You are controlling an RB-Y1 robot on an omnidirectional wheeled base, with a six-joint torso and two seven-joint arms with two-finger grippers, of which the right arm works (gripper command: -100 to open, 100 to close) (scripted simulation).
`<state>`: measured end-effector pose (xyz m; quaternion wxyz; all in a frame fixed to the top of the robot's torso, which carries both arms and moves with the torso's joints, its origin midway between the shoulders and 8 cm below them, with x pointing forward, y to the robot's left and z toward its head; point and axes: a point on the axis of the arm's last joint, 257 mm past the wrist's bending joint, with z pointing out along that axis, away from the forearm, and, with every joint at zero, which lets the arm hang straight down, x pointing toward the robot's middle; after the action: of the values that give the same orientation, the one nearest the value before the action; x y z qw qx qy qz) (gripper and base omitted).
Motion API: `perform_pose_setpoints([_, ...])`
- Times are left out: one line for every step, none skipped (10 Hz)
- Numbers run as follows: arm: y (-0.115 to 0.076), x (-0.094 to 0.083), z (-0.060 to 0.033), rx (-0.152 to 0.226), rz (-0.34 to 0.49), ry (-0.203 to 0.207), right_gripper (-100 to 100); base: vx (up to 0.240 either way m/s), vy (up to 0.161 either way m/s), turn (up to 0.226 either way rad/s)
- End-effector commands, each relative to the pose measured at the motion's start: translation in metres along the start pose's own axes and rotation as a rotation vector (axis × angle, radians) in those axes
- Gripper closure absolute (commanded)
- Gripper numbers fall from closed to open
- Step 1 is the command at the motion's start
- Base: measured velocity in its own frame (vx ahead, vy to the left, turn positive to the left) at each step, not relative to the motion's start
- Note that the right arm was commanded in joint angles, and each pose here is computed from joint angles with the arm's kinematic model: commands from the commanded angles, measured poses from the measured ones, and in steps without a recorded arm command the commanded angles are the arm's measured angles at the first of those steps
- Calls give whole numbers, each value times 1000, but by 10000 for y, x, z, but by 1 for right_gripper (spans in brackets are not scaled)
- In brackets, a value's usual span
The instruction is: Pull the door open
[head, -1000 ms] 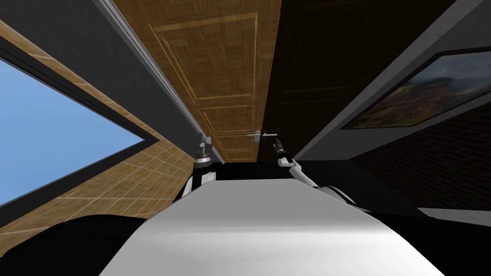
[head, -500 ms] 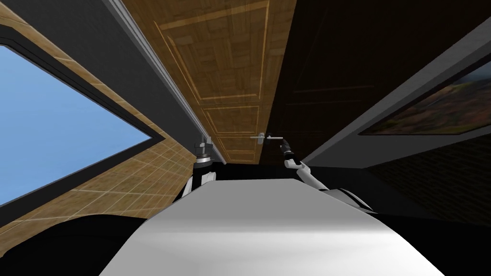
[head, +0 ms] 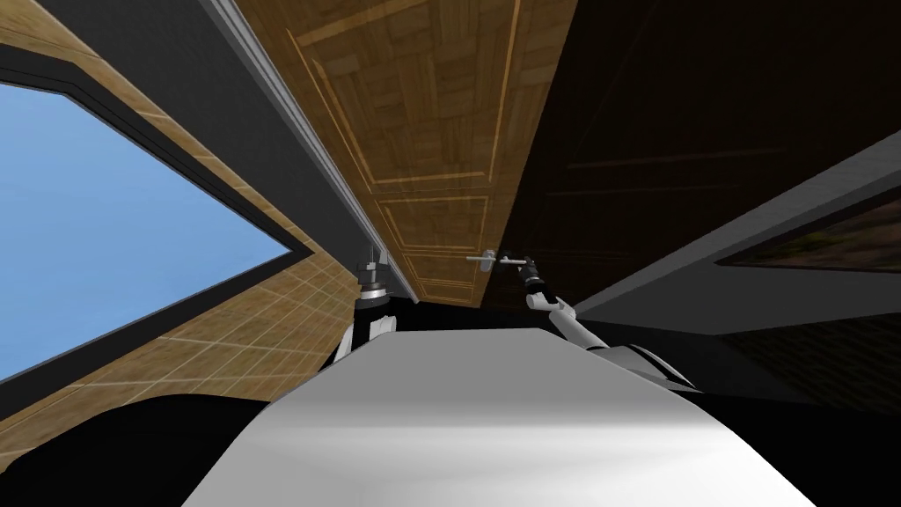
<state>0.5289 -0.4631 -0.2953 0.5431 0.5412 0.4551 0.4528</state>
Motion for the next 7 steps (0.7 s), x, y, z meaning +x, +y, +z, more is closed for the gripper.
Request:
perform_pose_setpoints([0,0,0,0,0,0,-100,88,32,33])
perform_pose_setpoints([0,0,0,0,0,0,100,-14,-6,-29])
perform_pose_setpoints([0,0,0,0,0,0,100,-29,-13,-1])
perform_pose_setpoints([0,0,0,0,0,0,100,-25,-8,17])
perform_pose_setpoints([0,0,0,0,0,0,100,-16,-3,6])
perform_pose_setpoints([0,0,0,0,0,0,100,-9,1,-2])
perform_pose_setpoints([0,0,0,0,0,0,100,0,0,0])
